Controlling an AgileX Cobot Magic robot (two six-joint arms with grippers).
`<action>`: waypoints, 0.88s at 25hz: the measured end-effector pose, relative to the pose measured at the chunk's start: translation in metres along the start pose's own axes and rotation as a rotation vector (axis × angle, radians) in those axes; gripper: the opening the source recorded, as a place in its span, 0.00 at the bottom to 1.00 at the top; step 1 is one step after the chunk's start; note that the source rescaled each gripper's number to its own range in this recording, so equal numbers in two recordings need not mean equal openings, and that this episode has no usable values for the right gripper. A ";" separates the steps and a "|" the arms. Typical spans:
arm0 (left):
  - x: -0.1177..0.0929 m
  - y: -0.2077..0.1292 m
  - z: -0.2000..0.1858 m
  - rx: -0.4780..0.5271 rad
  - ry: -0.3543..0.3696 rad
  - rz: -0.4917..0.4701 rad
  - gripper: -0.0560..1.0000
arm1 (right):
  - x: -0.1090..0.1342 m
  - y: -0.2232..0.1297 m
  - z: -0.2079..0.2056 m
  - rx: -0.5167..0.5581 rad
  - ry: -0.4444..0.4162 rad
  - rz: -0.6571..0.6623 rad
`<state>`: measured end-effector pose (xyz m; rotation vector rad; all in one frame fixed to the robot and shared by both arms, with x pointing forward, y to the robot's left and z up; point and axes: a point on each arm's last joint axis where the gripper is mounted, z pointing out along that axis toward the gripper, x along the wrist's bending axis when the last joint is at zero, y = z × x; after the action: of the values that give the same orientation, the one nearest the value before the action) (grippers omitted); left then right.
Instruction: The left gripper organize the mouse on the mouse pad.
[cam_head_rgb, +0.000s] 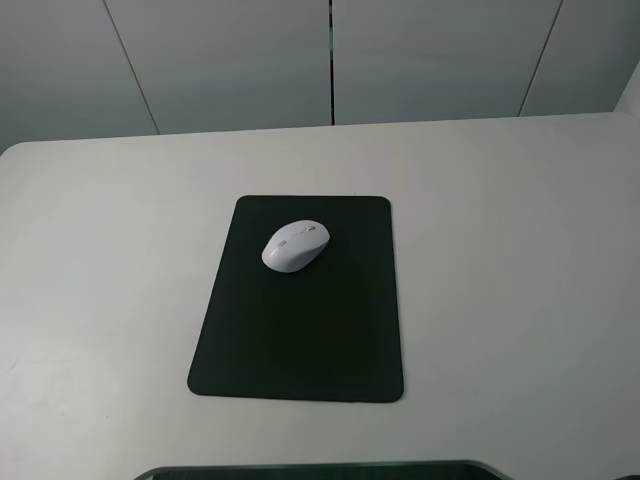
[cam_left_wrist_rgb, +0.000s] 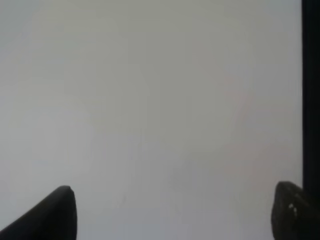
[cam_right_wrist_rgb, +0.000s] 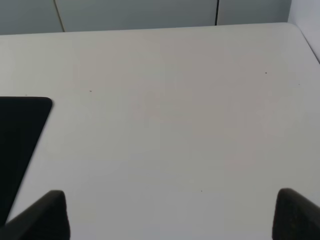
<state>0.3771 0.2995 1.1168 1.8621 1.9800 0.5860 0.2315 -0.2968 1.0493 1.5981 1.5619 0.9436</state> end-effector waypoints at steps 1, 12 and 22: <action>0.005 -0.012 0.000 -0.009 0.013 -0.020 1.00 | 0.000 0.000 0.000 0.000 0.000 0.000; 0.016 -0.110 -0.050 -0.367 0.120 -0.190 1.00 | 0.000 0.000 0.000 0.000 0.000 0.000; 0.005 -0.158 -0.074 -0.619 0.139 -0.136 1.00 | 0.000 0.000 0.000 0.000 0.000 0.000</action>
<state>0.2043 0.2936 1.0964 1.3266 1.7140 1.1541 0.2315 -0.2968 1.0493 1.5981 1.5619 0.9436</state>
